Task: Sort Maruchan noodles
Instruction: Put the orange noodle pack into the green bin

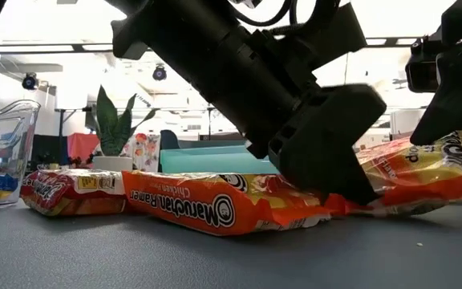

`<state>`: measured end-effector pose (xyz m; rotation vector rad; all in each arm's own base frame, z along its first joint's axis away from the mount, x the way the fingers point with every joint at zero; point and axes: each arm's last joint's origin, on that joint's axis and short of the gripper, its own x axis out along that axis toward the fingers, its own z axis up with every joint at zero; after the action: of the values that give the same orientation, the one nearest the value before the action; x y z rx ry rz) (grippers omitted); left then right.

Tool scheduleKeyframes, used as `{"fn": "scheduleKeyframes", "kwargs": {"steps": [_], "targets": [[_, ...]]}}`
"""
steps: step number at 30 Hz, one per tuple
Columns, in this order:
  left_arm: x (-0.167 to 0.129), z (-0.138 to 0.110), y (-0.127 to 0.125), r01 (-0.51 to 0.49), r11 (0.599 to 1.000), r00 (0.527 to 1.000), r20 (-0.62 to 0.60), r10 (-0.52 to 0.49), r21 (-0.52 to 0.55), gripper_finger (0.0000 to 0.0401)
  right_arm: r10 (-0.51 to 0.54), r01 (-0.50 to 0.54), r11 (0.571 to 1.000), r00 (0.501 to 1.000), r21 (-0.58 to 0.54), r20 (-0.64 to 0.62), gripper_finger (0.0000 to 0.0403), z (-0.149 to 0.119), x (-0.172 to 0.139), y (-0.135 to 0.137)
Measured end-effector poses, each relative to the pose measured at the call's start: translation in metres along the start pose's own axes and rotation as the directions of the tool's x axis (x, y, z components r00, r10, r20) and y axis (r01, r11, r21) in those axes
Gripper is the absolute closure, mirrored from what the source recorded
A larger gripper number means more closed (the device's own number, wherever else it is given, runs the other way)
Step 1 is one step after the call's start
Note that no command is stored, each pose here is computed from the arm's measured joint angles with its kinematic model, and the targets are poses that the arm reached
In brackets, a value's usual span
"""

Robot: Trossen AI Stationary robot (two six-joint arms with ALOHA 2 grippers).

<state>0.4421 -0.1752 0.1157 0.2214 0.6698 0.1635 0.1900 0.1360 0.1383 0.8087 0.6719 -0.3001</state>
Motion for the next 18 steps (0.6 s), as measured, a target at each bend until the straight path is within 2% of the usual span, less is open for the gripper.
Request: {"fn": "scheduleKeyframes", "kwargs": {"steps": [10, 18], "targets": [[-0.001, 0.001, 0.000, -0.001, 1.000, 1.000, 0.004, 0.001, 0.011, 0.0227, 0.005, -0.005, 1.000, 1.000, 0.013, 0.007, 0.0248, 0.000, 0.000, 0.001], [-0.013, 0.012, 0.006, -0.007, 0.999, 1.000, 0.014, 0.006, 0.050, 0.0227, 0.019, -0.019, 0.999, 1.000, -0.033, 0.010, 0.0254, 0.003, -0.003, 0.003]]}}
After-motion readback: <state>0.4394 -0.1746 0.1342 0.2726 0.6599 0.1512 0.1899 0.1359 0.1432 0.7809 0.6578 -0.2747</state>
